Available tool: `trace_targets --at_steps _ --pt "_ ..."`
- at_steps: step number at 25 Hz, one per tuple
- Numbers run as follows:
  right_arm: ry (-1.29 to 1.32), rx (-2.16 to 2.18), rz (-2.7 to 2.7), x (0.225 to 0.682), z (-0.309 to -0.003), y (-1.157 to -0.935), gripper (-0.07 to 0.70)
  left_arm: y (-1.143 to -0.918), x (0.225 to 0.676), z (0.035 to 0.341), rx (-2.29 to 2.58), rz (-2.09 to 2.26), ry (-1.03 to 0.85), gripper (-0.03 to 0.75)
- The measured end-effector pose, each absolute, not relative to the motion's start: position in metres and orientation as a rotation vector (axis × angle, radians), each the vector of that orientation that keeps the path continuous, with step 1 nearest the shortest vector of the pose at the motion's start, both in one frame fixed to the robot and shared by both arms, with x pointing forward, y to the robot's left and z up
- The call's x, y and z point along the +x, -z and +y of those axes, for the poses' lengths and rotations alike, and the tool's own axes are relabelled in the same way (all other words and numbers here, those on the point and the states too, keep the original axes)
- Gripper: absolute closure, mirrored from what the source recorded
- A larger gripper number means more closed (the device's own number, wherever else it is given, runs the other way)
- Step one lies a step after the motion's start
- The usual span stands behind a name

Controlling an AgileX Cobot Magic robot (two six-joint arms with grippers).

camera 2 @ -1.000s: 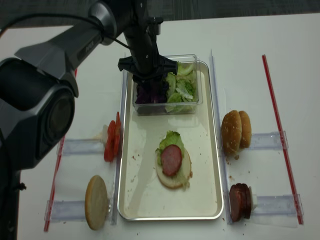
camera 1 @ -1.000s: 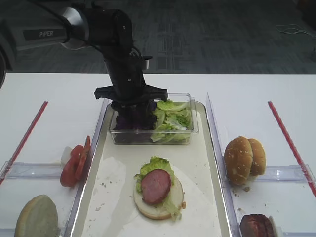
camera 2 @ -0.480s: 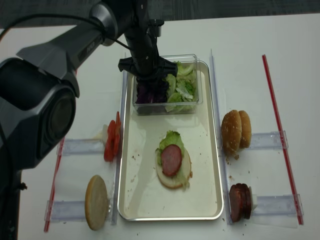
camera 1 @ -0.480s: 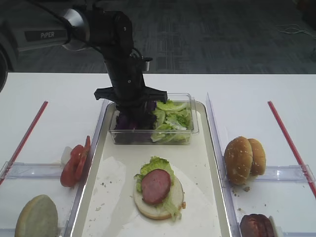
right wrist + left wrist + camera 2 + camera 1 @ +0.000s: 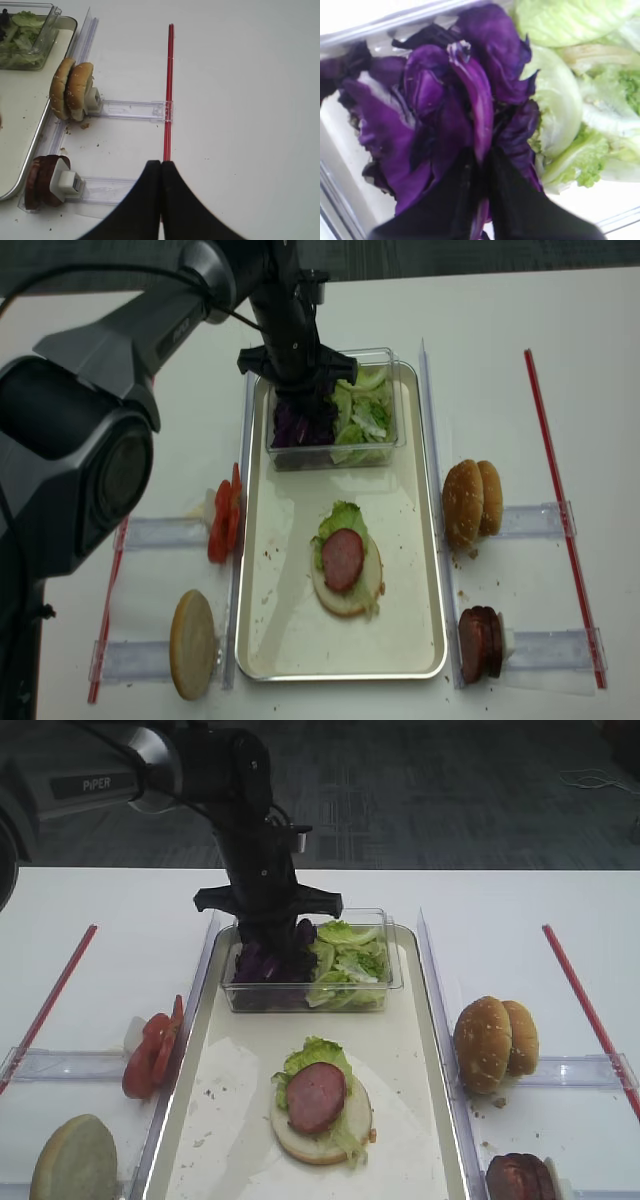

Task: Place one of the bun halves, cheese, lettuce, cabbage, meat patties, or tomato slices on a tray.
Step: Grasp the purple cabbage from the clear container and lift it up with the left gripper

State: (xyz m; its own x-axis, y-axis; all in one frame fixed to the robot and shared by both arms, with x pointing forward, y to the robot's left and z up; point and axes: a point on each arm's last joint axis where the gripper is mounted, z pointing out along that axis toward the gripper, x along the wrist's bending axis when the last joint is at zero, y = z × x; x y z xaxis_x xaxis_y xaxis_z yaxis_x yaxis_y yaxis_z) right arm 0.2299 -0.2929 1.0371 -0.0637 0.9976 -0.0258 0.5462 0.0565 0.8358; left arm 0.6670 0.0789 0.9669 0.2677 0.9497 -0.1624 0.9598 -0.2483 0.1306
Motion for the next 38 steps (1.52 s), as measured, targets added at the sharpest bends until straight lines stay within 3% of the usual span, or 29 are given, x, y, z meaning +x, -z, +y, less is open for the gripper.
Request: trace_targets --at_steps 16,23,38 --pt "-0.884 1.56 1.687 0.23 -0.293 -1.037 0.607 -0.975 0.669 0.077 2.318 1.768 0.057 0.668" --pt "-0.884 1.56 1.687 0.23 -0.293 -1.037 0.607 -1.005 0.66 0.073 2.278 1.716 0.047 0.669" --pt "-0.884 1.56 1.687 0.23 -0.293 -1.037 0.607 -1.032 0.591 0.064 2.391 1.642 0.101 0.669"
